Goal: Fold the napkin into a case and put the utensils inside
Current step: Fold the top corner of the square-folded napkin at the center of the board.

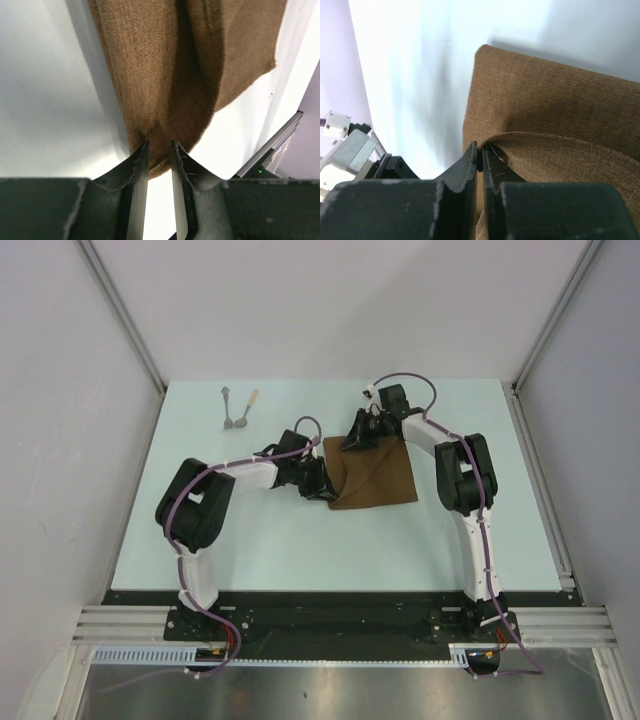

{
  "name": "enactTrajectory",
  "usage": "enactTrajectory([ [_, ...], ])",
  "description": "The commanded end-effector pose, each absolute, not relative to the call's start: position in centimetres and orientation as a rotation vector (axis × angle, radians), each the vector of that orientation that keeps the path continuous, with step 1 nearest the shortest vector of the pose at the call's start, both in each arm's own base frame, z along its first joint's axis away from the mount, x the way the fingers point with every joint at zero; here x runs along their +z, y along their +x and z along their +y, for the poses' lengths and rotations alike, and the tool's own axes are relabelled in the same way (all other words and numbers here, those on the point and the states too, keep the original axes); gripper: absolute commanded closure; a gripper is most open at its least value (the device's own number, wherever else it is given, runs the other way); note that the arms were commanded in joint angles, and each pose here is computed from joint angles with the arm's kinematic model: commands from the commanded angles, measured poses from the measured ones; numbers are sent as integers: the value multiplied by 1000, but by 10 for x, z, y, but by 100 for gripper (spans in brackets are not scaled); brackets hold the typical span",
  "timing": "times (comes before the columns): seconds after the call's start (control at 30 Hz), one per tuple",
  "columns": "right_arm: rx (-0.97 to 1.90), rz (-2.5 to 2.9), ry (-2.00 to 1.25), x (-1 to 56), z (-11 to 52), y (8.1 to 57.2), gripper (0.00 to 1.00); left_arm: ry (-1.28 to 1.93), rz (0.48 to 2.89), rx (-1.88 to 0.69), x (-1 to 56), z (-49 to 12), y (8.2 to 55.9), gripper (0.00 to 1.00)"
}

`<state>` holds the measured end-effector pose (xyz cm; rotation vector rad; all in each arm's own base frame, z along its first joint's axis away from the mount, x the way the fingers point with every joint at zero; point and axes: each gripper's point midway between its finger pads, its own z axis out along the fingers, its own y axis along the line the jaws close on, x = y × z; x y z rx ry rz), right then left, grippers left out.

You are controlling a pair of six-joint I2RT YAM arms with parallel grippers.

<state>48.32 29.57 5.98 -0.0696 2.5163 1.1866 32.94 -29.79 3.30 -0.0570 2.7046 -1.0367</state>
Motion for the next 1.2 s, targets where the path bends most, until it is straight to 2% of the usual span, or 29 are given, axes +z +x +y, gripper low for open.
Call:
enactTrajectory([
  [0.0,1267,2425,-98,90,308,489,92,8,2604,-1085,76,-303,334,71],
  [0.23,1313,2404,-63,93,314,491,89,-9,2646,-1136,61,-310,318,74],
  [0.67,1391,2391,-44,84,330,494,88,17,2657,-1080,55,-311,309,77],
  [0.9,1397,2419,-56,72,331,489,87,35,2633,-1000,68,-301,316,67],
  [1.17,1406,2410,-63,71,335,491,82,13,2678,-1035,51,-302,307,75],
])
